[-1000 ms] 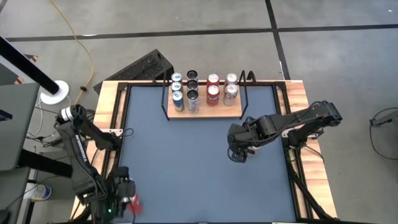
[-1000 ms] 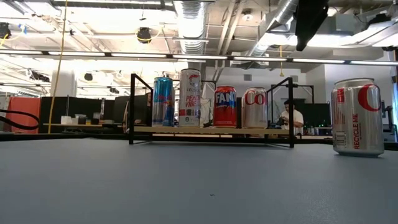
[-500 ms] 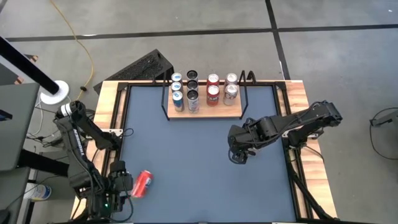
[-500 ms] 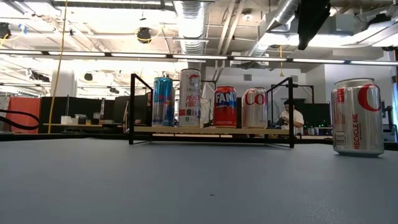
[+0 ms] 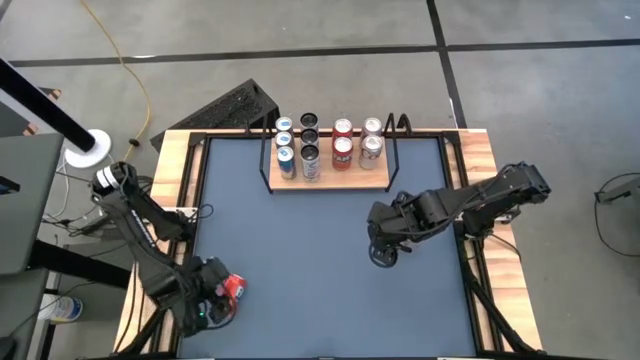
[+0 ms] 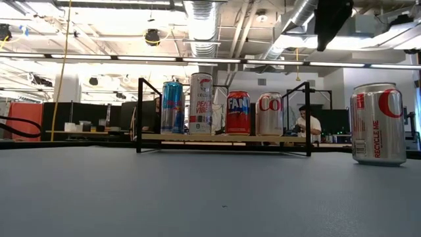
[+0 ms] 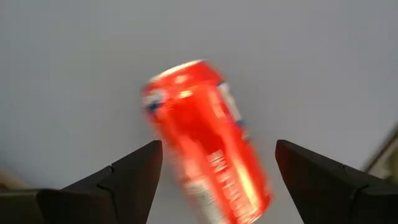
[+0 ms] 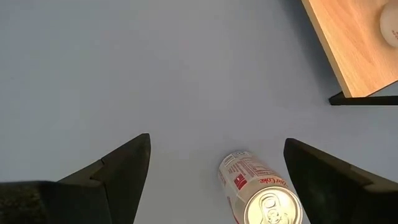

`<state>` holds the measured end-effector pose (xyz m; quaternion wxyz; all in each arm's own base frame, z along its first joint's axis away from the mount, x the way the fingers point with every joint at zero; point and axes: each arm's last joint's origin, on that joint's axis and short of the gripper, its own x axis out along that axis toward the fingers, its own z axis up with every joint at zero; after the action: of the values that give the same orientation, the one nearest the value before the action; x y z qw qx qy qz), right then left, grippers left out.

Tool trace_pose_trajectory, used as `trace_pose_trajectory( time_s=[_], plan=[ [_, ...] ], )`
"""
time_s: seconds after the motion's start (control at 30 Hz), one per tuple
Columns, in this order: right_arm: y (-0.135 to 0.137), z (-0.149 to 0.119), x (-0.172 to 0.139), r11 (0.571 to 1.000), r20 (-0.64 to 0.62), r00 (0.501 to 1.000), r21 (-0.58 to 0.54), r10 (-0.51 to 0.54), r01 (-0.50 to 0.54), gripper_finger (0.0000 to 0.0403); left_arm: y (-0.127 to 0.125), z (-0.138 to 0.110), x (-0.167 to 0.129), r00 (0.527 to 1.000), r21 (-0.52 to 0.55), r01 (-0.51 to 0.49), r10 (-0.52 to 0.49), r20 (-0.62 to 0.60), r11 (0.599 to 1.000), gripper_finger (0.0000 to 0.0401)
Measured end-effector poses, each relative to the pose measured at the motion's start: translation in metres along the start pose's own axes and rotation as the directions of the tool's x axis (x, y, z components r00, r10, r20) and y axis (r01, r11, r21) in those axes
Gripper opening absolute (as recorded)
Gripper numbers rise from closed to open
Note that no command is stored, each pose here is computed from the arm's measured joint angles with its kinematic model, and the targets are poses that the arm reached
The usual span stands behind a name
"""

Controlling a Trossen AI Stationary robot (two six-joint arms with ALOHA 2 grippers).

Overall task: Place canned beverage on shelf
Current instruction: Move the orange soda can

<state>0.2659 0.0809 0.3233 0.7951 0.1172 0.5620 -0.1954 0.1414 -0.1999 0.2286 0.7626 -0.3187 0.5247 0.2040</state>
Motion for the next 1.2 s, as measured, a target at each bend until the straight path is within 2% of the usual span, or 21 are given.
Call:
trace_pose_trajectory(
  time_s=[0.13, 0.33, 0.57, 0.77, 0.9, 1.07, 1.2],
  plan=[
    [0.004, -0.003, -0.002, 1.000, 0.006, 1.000, -0.026, 0.008, -0.008, 0.0352, -0.002, 0.003, 0.015, 0.997, -0.042, 0.072, -0.072, -0.006, 0.997, 0.0302],
    [0.012, -0.011, -0.005, 0.997, 0.009, 1.000, -0.069, 0.020, -0.019, 0.0352, 0.016, 0.008, 0.037, 1.000, -0.135, -0.014, 0.010, -0.029, 0.991, 0.0302],
    [0.025, -0.022, -0.010, 0.992, 0.055, 0.998, -0.127, 0.021, -0.014, 0.0352, 0.025, 0.012, 0.060, 0.996, -0.154, 0.055, -0.066, -0.065, 0.986, 0.0303],
    [0.034, -0.031, -0.012, 0.995, 0.137, 0.990, -0.095, -0.012, 0.026, 0.0352, 0.029, 0.022, 0.069, 0.995, -0.064, 0.054, -0.060, -0.084, 0.996, 0.0303],
    [0.044, -0.043, 0.001, 0.994, 0.215, 0.976, -0.092, -0.033, 0.054, 0.0352, 0.027, 0.032, 0.072, 0.992, 0.021, 0.090, -0.088, -0.090, 0.996, 0.0303],
    [0.062, -0.050, 0.021, 0.996, 0.326, 0.944, -0.079, 0.058, -0.033, 0.0352, 0.027, 0.048, 0.076, 0.991, 0.077, 0.098, -0.090, -0.101, 0.992, 0.0302],
    [0.075, -0.049, 0.026, 0.991, 0.445, 0.886, -0.079, 0.130, -0.106, 0.0352, 0.030, 0.066, 0.080, 0.991, 0.111, 0.103, -0.093, -0.092, 0.989, 0.0287]
  ],
)
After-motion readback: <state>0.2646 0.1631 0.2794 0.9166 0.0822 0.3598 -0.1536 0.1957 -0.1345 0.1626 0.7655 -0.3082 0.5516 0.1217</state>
